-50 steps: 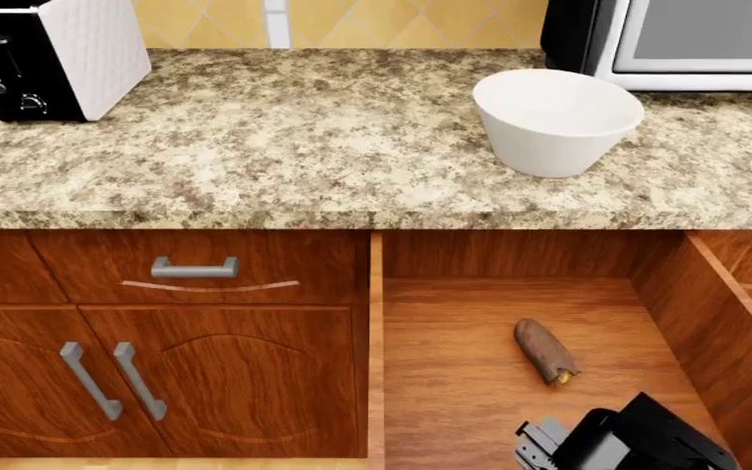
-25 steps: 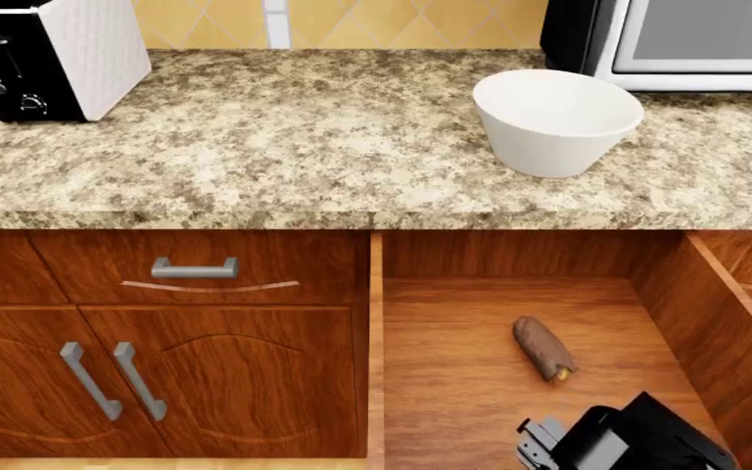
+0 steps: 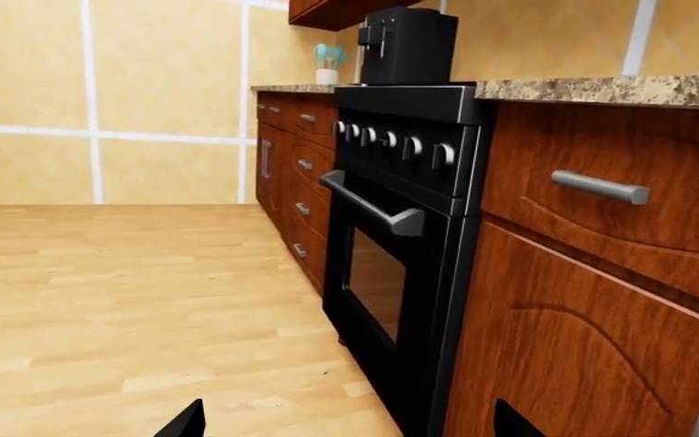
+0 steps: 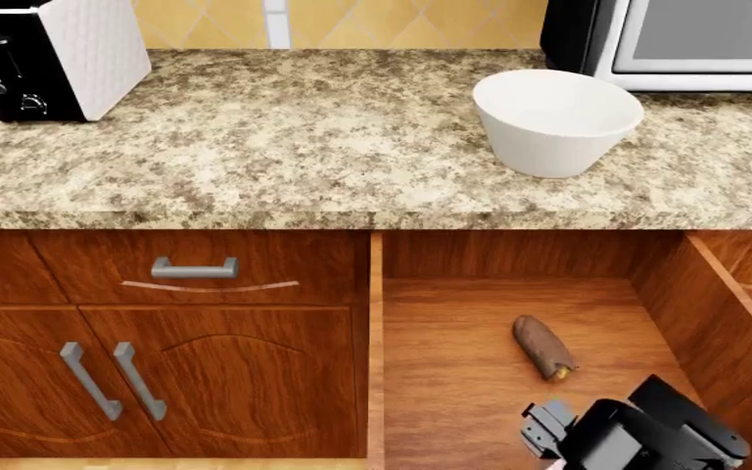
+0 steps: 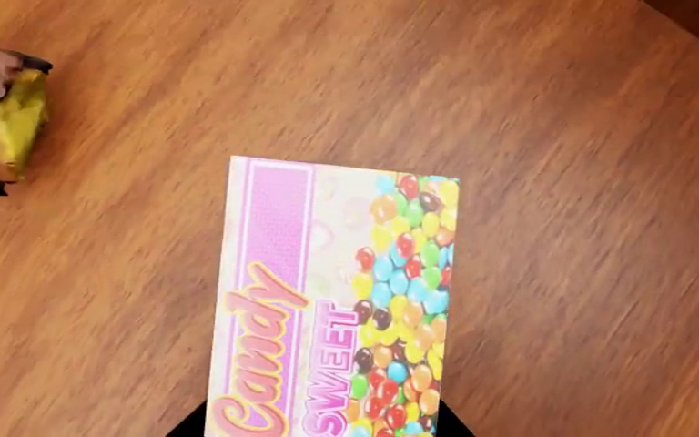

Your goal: Place the bar in the bowl and close the drawer.

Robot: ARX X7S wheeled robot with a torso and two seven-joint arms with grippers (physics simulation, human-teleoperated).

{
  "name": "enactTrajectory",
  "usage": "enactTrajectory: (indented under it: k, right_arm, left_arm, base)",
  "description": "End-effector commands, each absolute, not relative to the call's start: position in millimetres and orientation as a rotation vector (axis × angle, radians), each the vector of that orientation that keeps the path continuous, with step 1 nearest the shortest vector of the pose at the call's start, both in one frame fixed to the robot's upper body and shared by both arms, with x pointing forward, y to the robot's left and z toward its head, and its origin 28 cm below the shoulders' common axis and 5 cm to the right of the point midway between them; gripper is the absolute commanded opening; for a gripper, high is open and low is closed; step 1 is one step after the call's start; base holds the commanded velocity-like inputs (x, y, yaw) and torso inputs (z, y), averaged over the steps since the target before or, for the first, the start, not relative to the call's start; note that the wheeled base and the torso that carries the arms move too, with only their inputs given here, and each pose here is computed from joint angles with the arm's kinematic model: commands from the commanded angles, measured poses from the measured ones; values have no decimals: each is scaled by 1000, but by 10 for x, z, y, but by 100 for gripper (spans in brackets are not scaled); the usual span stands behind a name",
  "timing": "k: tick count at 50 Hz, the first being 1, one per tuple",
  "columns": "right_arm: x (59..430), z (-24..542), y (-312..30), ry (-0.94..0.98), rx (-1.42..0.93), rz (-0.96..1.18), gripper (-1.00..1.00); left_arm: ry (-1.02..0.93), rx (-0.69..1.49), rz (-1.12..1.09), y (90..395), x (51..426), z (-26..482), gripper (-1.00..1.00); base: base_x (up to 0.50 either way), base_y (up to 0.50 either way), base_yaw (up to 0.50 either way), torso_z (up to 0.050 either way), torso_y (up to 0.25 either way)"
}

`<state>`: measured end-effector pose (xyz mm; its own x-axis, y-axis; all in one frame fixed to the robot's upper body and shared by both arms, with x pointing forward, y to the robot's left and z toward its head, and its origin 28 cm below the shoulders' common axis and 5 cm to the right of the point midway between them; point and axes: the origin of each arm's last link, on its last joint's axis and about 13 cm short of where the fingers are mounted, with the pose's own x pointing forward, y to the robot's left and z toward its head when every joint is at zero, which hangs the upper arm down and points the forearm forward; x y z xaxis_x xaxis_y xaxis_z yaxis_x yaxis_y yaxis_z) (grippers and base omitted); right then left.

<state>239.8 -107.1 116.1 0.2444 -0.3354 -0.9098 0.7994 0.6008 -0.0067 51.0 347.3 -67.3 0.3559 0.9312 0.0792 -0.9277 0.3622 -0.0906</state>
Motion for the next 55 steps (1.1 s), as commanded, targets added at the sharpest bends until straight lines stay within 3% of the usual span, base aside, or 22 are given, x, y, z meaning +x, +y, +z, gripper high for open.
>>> enactTrajectory:
  k: [1, 26, 44, 50, 52, 55]
  right_arm:
    - [2406, 1444, -1085, 923, 505, -793, -100]
    - [2524, 2705, -1003, 484, 435, -534, -100]
    - [2846, 3648, -951, 154, 253, -372, -100]
    - [3054, 3826, -936, 76, 177, -346, -100]
    - [3423, 3915, -815, 18, 26, -276, -100]
    - [3799, 4088, -917, -42, -8, -343, -100]
  left_arm:
    - [-126, -34, 1198, 3463, 519, -676, 100]
    - [-131, -34, 1195, 3445, 554, -668, 100]
    - [-137, -32, 1202, 3430, 732, -669, 100]
    - [-140, -31, 1208, 3432, 787, -657, 100]
    - [-139, -23, 1211, 3427, 892, -639, 100]
    - [-138, -17, 1215, 3427, 959, -624, 100]
  base:
    - [0, 0, 0, 0, 0]
    - [0, 0, 0, 0, 0]
    - [0, 0, 0, 0, 0]
    - [0, 0, 0, 0, 0]
    - [0, 0, 1, 0, 0]
    - [0, 0, 0, 0, 0]
